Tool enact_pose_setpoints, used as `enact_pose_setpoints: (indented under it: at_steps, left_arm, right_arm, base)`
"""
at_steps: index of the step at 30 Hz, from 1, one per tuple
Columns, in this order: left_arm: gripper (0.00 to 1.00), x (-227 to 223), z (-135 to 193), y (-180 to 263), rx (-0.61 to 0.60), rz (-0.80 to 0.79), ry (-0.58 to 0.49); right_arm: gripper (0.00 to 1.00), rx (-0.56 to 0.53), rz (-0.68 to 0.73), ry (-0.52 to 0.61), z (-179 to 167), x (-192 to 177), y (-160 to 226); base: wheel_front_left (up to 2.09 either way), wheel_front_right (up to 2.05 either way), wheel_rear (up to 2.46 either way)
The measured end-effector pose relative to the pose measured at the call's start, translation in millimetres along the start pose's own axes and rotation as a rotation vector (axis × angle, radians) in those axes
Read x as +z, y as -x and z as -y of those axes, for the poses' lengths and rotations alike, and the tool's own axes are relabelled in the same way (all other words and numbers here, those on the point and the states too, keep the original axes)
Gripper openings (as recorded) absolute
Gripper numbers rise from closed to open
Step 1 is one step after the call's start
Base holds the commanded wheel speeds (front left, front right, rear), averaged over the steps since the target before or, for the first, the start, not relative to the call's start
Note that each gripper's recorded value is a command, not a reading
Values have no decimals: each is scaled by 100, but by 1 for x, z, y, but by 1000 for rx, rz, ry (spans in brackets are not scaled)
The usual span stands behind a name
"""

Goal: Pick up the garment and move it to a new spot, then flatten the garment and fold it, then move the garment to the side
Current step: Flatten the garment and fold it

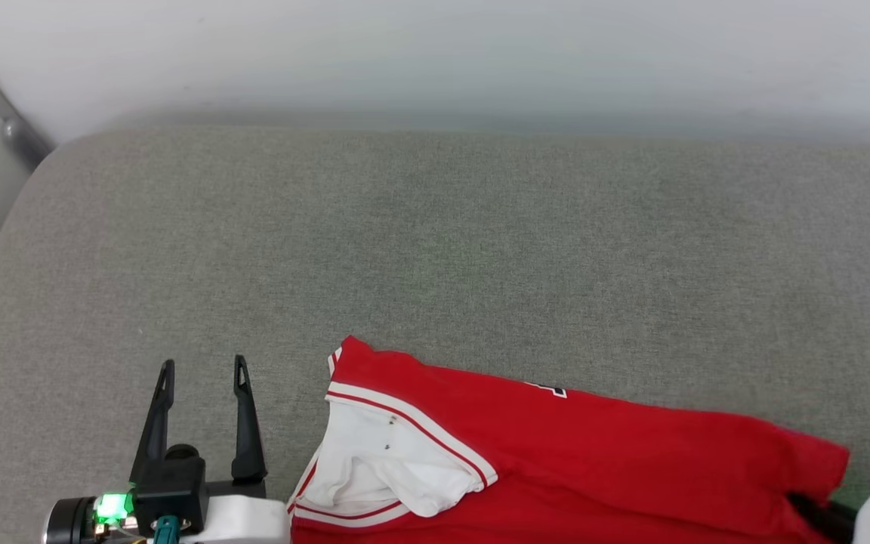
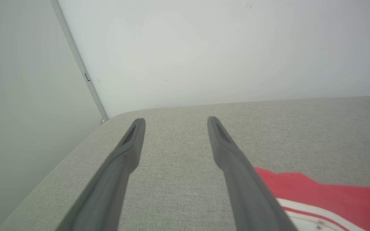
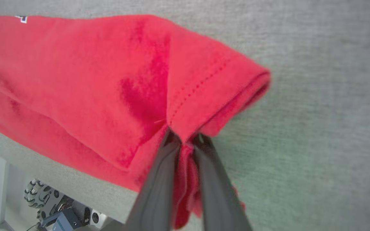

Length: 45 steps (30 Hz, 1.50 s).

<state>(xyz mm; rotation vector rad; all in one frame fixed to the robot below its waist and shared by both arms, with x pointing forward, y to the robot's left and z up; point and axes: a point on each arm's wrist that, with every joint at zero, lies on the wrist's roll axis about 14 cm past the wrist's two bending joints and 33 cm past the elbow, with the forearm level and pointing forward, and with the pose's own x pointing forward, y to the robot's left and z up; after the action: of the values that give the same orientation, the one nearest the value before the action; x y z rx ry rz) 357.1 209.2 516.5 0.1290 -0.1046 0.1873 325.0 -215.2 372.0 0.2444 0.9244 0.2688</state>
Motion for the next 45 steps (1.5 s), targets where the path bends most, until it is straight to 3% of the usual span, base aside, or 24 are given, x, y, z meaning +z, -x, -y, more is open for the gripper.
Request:
enact_pose_setpoints:
  at_steps: [4,12,18,25,39,45]
  left_arm:
    - [100,4,-2,10,-16,12,-3]
    - [100,0,0,22,-36,2,-17]
    - [100,-2,2,29,-54,-7,-24]
    - [100,-2,4,29,-64,-5,-21]
    - [100,-3,10,20,-79,-9,-15]
    - [100,-5,15,12,-86,-11,-4]
  right_arm:
    - [0,-95,61,39,36,31,27]
    - [0,-276,43,20,98,39,68]
    - [0,-318,46,24,109,44,83]
    - [0,-168,62,161,49,54,72]
    - [0,327,62,474,-148,67,32]
    - [0,397,19,609,-192,67,-4]
  base:
    - [0,0,0]
    - [0,0,0]
    - [0,0,0]
    - [0,0,0]
    - [0,0,0]
    - [0,0,0]
